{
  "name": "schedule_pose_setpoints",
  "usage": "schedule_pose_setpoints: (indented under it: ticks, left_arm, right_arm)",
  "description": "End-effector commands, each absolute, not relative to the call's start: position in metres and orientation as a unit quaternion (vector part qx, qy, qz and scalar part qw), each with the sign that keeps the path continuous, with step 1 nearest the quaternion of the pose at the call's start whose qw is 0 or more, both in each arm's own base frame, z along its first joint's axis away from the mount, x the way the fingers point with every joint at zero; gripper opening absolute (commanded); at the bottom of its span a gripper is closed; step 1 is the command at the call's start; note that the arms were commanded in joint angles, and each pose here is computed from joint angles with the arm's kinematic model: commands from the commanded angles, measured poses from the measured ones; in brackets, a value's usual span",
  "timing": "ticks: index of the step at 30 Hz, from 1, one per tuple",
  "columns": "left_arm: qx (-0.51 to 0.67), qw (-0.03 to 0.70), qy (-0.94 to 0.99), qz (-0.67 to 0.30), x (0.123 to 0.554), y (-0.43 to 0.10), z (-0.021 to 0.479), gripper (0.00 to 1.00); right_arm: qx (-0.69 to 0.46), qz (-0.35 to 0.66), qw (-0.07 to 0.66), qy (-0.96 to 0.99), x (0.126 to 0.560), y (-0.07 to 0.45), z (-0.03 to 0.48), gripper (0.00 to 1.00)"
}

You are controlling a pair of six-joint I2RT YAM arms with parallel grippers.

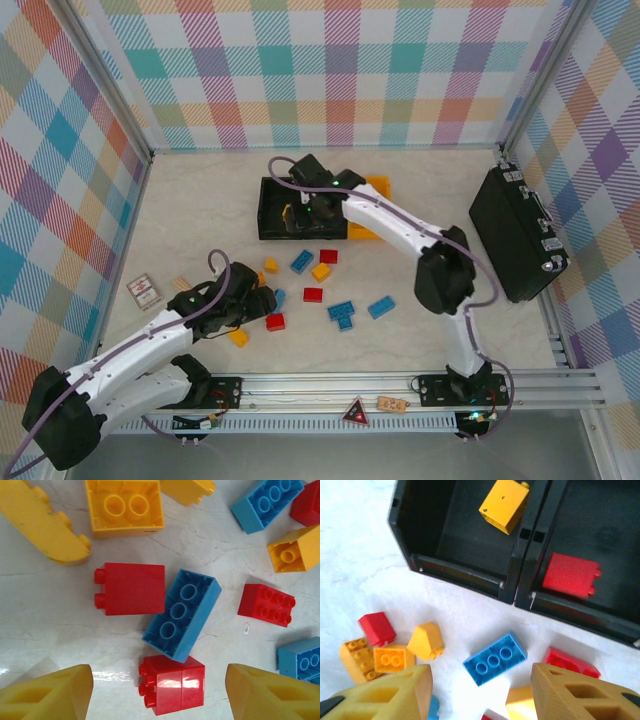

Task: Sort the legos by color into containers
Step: Place the lego in the container, then pick up the lego from the bottom-center of the table.

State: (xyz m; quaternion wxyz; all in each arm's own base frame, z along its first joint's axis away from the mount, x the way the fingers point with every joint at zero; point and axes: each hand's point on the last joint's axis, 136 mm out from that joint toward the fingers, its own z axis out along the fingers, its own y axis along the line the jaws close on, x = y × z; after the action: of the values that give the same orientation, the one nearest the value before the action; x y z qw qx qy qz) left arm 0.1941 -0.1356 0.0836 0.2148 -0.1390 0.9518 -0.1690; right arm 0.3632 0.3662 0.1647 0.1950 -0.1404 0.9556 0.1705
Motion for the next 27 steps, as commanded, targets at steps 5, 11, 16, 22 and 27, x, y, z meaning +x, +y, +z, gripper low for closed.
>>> schedule_pose_setpoints:
  ticks: [5,11,16,22,27]
  left_arm:
    - [-0.1,0.214,0.944,-0.23,0.204,-0.166,0.102,0.7]
    - [-0.068,0.203,0.943,-0.256,0.202,-0.185,0.101,0.7]
    - [-0.047,0.198,0.945,-0.257,0.205,-0.197,0.101,0.7]
    - [-0.036,0.188,0.948,-0.254,0.204,-0.208,0.091,0.7]
    - [-0.026,0.18,0.95,-0.252,0.202,-0.215,0.086,0.7]
  right_arm:
    - [-0.092,0.146,0.205,0.963,0.331,0.318,0.17,0.59]
    - [-0.002,0.125,0.193,0.973,0.292,0.259,0.153,0.68]
    - [0.053,0.098,0.157,0.981,0.26,0.221,0.132,0.75]
    - [0.138,0.083,0.106,0.981,0.223,0.192,0.101,0.8]
    - [0.201,0.077,0.089,0.973,0.206,0.178,0.079,0.83]
